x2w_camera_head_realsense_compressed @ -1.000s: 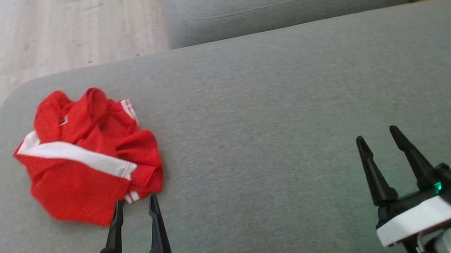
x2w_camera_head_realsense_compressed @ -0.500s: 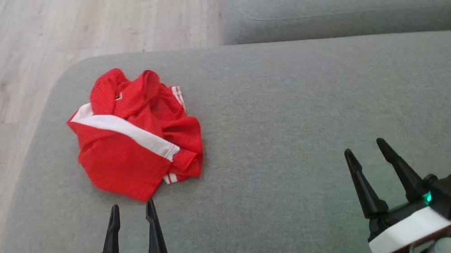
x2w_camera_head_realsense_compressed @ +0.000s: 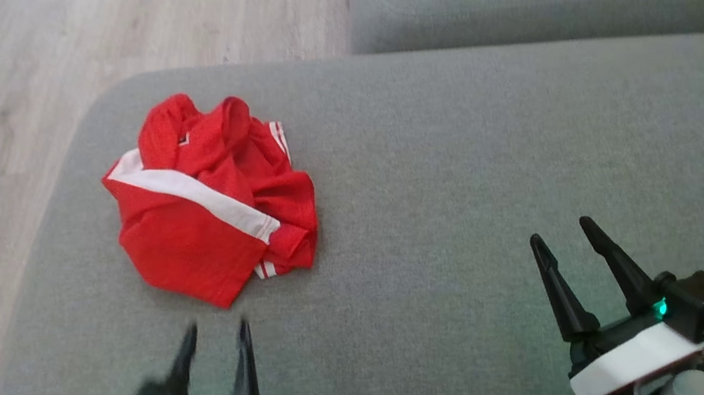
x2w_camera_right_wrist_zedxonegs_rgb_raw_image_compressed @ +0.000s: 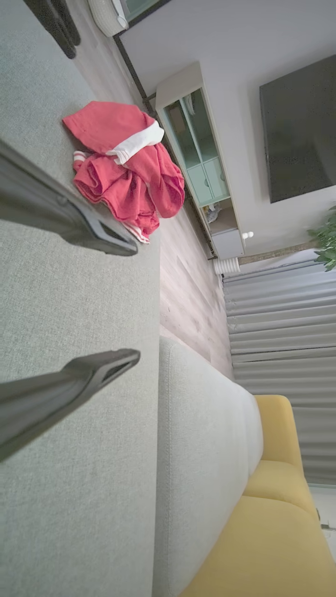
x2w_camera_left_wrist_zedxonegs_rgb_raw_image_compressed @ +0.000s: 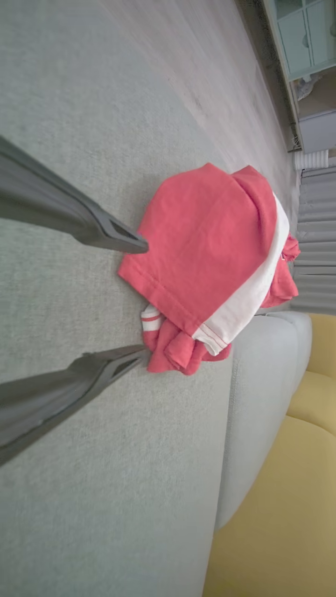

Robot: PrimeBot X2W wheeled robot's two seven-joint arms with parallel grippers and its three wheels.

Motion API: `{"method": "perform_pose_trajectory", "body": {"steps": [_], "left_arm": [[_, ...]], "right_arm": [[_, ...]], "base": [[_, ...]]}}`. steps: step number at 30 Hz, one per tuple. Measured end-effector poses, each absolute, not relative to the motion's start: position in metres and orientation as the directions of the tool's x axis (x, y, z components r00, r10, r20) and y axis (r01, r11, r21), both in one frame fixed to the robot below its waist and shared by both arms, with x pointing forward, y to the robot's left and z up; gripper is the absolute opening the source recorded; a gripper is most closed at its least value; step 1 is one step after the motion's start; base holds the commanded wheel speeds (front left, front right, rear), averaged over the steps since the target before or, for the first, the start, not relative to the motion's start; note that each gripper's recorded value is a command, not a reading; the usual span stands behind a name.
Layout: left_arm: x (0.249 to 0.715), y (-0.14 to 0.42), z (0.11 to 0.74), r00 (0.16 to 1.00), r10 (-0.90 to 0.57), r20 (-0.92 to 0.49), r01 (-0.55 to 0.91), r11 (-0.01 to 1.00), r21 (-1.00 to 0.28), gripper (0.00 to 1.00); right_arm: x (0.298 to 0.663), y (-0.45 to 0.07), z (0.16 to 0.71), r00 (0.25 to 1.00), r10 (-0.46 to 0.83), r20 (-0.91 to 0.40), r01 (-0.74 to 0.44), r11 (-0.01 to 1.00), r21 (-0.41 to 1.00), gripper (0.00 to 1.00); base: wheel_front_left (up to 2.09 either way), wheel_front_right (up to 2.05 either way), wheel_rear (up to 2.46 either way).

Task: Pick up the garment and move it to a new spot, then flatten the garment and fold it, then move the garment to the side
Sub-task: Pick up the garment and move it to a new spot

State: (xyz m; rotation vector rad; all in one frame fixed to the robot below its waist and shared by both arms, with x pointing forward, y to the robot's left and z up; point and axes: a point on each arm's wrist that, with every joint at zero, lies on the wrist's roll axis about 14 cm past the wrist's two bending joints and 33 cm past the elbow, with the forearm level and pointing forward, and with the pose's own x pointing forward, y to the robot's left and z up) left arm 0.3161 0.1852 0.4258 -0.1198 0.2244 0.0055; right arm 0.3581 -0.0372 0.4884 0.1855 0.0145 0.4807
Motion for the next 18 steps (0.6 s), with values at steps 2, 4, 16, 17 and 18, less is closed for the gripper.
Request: {"method": "perform_pose_trajectory", "body": {"steps": [2, 4, 16, 17, 18], "left_arm": [[0.336, 0.185, 0.432, 0.973, -0.039, -0.227, 0.017, 0.995, -0.096, 1.00], [0.359, 0.183, 0.441, 0.973, -0.065, -0.223, 0.051, 0.996, -0.069, 1.00], [0.422, 0.179, 0.413, 0.904, -0.112, -0.412, 0.100, 0.994, -0.049, 1.00], [0.425, 0.179, 0.411, 0.901, -0.112, -0.419, 0.100, 0.994, -0.050, 1.00], [0.428, 0.179, 0.409, 0.899, -0.111, -0.425, 0.099, 0.994, -0.050, 1.00]], "right_arm": [[0.360, -0.039, 0.484, 0.890, 0.455, 0.017, -0.450, 0.873, 0.188, 1.00], [0.362, -0.041, 0.478, 0.893, 0.450, 0.003, -0.441, 0.876, 0.196, 1.00], [0.386, -0.052, 0.467, 0.910, 0.414, -0.019, -0.401, 0.892, 0.208, 1.00], [0.387, -0.053, 0.465, 0.912, 0.410, -0.025, -0.397, 0.894, 0.210, 1.00], [0.386, -0.054, 0.462, 0.913, 0.408, -0.032, -0.393, 0.895, 0.213, 1.00]], "base": [[0.00, 0.00, 0.00], [0.00, 0.00, 0.00], [0.00, 0.00, 0.00], [0.00, 0.00, 0.00], [0.00, 0.00, 0.00]]}}
